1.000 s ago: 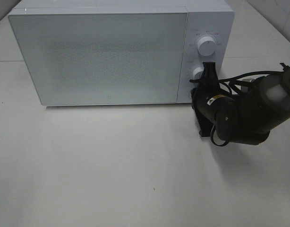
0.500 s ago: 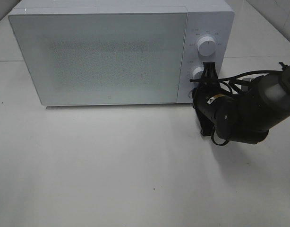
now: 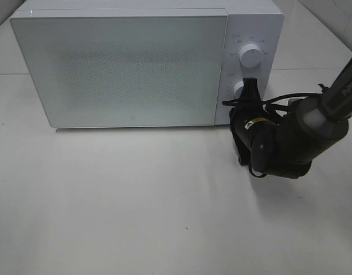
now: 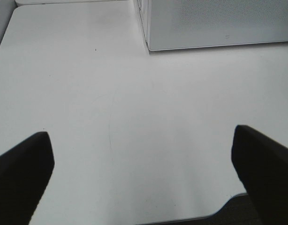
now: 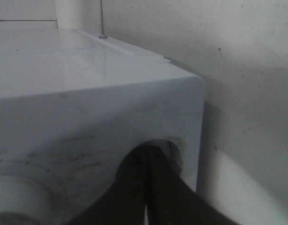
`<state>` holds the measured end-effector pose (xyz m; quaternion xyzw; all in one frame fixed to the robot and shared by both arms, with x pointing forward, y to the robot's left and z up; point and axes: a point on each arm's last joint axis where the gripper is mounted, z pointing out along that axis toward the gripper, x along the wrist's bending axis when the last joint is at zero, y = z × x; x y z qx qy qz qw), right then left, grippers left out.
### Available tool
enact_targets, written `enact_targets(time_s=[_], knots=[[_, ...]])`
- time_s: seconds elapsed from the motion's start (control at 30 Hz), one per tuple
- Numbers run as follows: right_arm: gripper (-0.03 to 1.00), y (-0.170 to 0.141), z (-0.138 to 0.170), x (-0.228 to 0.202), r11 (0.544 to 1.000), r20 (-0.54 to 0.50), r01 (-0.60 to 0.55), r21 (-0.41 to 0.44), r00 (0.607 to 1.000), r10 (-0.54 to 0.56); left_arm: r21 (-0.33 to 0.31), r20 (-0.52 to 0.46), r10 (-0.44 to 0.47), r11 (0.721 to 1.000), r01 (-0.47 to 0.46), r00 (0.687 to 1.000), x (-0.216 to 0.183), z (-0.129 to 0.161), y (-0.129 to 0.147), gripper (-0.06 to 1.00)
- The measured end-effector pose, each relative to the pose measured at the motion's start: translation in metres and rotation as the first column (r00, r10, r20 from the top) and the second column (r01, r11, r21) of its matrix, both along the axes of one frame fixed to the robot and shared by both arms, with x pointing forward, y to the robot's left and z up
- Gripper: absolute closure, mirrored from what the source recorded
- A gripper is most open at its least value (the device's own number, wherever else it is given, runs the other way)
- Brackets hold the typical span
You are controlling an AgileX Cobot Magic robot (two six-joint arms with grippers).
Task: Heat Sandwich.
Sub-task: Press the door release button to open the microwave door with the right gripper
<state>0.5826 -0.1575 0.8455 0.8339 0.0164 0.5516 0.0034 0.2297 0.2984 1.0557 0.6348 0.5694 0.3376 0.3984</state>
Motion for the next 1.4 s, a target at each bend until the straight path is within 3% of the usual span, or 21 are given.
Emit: enact_targets(time_s=[0.73, 1.4], knots=[[0.96, 0.003, -0.001, 0.002, 1.0, 0.0, 0.013, -0.013, 1.0, -0.013, 0.0, 0.0, 0.0, 1.0, 0.0, 1.0, 0.0, 0.0, 0.0, -0.03], [0.96, -0.002, 0.01, -0.005, 0.999, -0.067, -0.039, -0.003, 0.997, 0.039, 0.0, 0.0, 0.0, 1.0, 0.0, 1.0, 0.0, 0.0, 0.0, -0.03]])
